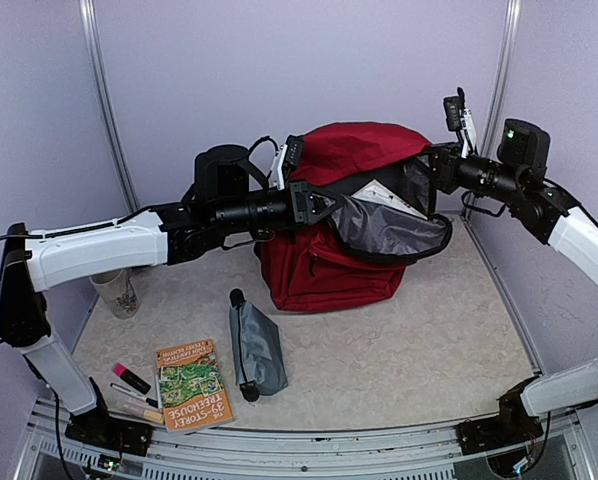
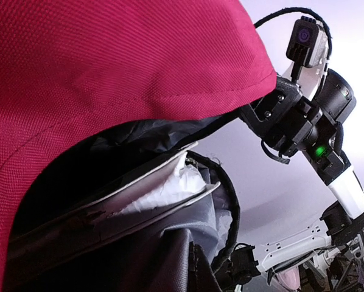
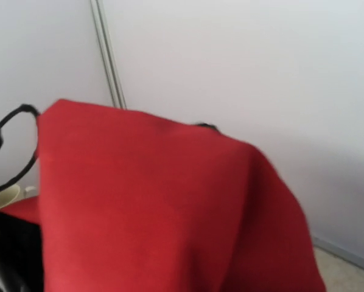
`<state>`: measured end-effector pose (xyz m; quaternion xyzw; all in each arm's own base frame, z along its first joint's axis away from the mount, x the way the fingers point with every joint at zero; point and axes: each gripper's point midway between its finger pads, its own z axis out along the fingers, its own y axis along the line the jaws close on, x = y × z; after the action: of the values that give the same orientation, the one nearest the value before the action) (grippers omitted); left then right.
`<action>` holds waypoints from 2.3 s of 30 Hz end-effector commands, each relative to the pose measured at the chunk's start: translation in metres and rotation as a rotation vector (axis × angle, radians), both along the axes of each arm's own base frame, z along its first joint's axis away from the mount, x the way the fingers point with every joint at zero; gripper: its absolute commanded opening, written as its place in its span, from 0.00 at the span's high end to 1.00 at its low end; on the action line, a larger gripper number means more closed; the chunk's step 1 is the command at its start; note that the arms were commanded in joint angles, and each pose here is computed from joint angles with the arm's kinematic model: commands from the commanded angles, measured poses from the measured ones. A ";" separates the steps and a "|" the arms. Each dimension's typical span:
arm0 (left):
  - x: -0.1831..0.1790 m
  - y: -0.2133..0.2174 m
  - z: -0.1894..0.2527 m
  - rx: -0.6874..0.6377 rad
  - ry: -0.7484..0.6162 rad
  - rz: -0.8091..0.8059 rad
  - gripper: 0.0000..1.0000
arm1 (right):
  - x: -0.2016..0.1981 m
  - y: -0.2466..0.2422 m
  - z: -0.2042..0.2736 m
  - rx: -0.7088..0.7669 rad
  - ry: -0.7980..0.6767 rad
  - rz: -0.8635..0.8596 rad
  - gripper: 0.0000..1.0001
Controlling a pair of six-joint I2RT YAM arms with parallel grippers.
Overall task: Pack the student bag
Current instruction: Adjust the student bag at the center of the board, then place the largest pocket in the student bag, then adjust the book at the corner of the board.
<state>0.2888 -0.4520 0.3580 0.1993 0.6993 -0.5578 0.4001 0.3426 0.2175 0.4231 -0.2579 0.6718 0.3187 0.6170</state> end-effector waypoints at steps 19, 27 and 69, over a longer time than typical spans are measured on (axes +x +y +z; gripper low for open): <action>0.047 0.116 -0.010 0.272 -0.040 0.439 0.01 | 0.006 -0.009 -0.024 -0.075 -0.029 -0.094 1.00; 0.023 0.237 -0.094 0.541 0.179 0.678 0.01 | 0.008 -0.003 -0.031 -0.065 -0.017 -0.065 1.00; -0.072 0.303 -0.319 0.560 0.803 0.697 0.36 | 0.021 0.014 -0.044 -0.051 0.022 0.000 1.00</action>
<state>0.2143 -0.1347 0.0290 -0.1839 0.9450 -0.1872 0.1954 0.3617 0.2225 0.3660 -0.2537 0.7066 0.2948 0.5911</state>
